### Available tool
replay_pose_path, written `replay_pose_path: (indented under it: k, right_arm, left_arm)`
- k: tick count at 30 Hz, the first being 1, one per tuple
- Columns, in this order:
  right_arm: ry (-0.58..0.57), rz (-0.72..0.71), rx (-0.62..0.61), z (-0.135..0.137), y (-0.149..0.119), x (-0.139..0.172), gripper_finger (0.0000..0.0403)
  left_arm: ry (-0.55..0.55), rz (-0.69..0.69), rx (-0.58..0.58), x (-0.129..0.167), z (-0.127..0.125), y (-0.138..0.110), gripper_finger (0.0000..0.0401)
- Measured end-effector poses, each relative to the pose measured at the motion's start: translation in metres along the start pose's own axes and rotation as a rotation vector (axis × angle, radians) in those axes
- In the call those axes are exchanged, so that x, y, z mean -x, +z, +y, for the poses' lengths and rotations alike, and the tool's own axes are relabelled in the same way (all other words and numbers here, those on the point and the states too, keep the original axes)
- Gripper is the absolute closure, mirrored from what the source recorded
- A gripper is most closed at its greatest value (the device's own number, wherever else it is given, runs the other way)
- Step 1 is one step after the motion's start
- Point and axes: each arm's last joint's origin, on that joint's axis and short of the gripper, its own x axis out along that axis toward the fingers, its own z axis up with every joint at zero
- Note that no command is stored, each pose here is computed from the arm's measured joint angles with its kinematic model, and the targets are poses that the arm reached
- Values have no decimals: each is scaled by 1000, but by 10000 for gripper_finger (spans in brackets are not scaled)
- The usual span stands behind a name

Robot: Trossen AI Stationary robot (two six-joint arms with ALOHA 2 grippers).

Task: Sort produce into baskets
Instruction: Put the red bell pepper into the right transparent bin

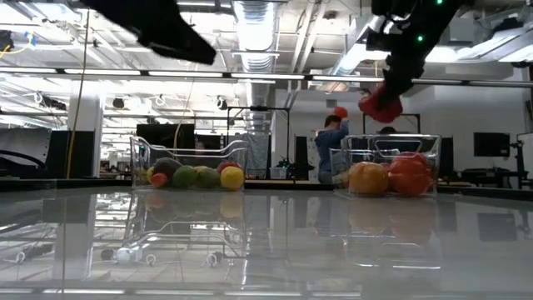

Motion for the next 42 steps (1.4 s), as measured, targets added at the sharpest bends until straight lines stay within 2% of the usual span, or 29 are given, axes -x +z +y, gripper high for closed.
replay_pose_path:
  k: [5,9,12,14,17,18,20,21,23,24,26,28,29,30,31,33,36,39,42]
  right_arm:
    - [16,4,-55,-12,-9,10,19]
    - [79,-199,-140,-16,-20,24,22]
    - [54,-275,-186,-15,-39,19,22]
    - [79,-262,-237,-15,-51,11,22]
    - [197,-214,-308,-16,-59,3,22]
    - [196,-210,-292,-17,-58,2,22]
    - [104,-281,-334,-24,-50,-1,23]
    - [115,-280,-362,-27,-48,-5,23]
    - [229,-175,-357,-27,-49,-7,22]
    - [212,-133,-350,-28,-49,-7,22]
    - [157,-145,-438,-30,-42,-12,22]
    - [243,-84,-364,-25,-43,-18,22]
    - [214,-21,-357,-24,-47,-21,22]
    - [151,10,-415,-25,-47,-24,23]
    - [152,1,-457,-24,-44,-26,23]
    - [233,-6,-393,-19,-40,-29,23]
    - [160,37,-387,-15,-40,-37,23]
    - [177,23,-351,-11,-37,-36,23]
    - [183,-11,-315,-6,-33,-32,23]
  left_arm:
    - [-33,-57,102,21,11,-14,63]
    - [-43,-102,146,36,19,-29,63]
    - [-34,-138,174,42,24,-44,63]
    - [-27,-175,202,45,28,-51,63]
    - [-31,-224,226,50,33,-54,63]
    - [-36,-242,232,51,35,-52,63]
    - [-38,-268,237,55,38,-49,63]
    - [-49,-280,243,56,39,-46,63]
    - [-86,-301,261,59,40,-43,63]
    - [-108,-302,266,60,39,-43,63]
    - [-137,-306,273,62,39,-43,63]
    - [-146,-305,286,62,38,-43,63]
    - [-150,-306,293,62,38,-42,63]
    - [-153,-305,297,62,38,-42,63]
    - [-156,-300,302,61,38,-43,63]
    - [-160,-289,312,61,37,-44,63]
    - [-162,-276,331,60,37,-45,63]
    - [-152,-261,371,57,36,-45,63]
    - [-87,-255,421,46,37,-45,63]
